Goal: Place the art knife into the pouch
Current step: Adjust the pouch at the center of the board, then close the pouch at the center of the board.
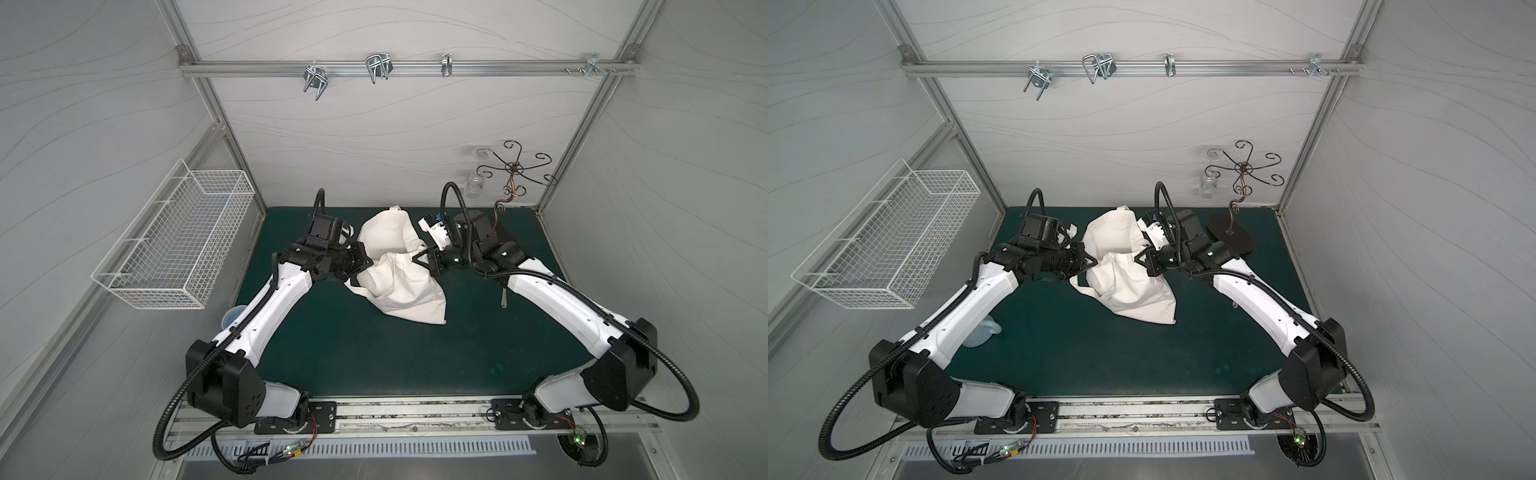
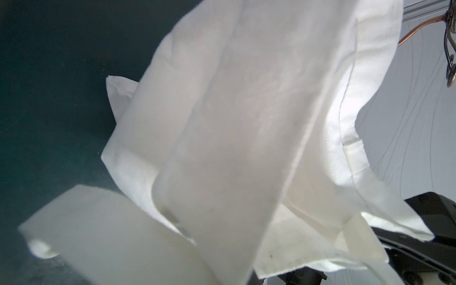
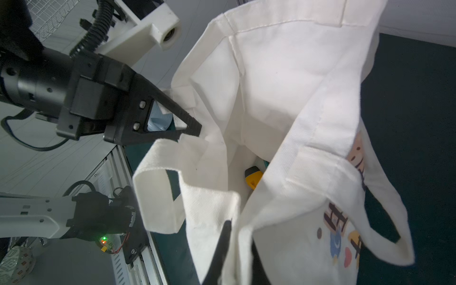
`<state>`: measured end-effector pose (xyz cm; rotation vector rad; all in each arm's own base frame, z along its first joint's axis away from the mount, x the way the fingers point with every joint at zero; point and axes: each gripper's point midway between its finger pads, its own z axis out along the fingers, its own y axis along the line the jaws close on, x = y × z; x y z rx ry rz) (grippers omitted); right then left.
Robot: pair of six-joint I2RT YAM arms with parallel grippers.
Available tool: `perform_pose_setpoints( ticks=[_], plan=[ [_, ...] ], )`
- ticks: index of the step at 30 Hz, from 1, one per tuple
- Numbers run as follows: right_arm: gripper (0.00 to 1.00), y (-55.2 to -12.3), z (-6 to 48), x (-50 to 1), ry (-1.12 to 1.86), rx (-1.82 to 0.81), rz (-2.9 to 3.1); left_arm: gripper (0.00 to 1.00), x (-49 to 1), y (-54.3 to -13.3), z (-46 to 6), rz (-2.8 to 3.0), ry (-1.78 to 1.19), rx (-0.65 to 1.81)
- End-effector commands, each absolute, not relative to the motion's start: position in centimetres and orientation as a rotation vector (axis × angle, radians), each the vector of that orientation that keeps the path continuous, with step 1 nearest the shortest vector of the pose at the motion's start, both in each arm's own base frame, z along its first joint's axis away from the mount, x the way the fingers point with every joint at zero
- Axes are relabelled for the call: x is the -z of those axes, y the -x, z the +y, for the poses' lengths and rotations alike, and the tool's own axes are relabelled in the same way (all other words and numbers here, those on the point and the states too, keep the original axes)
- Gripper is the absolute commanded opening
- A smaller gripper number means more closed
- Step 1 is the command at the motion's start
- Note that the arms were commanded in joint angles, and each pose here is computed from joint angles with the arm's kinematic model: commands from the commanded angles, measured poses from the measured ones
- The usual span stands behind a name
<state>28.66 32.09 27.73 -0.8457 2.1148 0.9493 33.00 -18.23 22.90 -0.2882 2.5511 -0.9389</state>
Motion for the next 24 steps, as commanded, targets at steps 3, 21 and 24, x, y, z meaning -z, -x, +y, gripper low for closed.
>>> perform_pose_setpoints(
  ticks=[3, 21, 24],
  plan=[
    [0.0, -26.9, 30.0, -34.2, 0.883, -0.885, 1.97, 0.0, -27.4, -31.0, -16.7, 2.468, 0.241, 0.877],
    [0.0, -36.2, 26.8, -35.2, 0.687, -0.872, 1.925, 0.0, -26.1, -23.5, -20.2, 2.377, 0.049, 1.091],
    [0.0, -35.9, 26.9, -35.7, 0.716, -0.88, 1.923, 0.0, -27.2, -23.4, -19.4, 2.354, 0.004, 1.021]
  ],
)
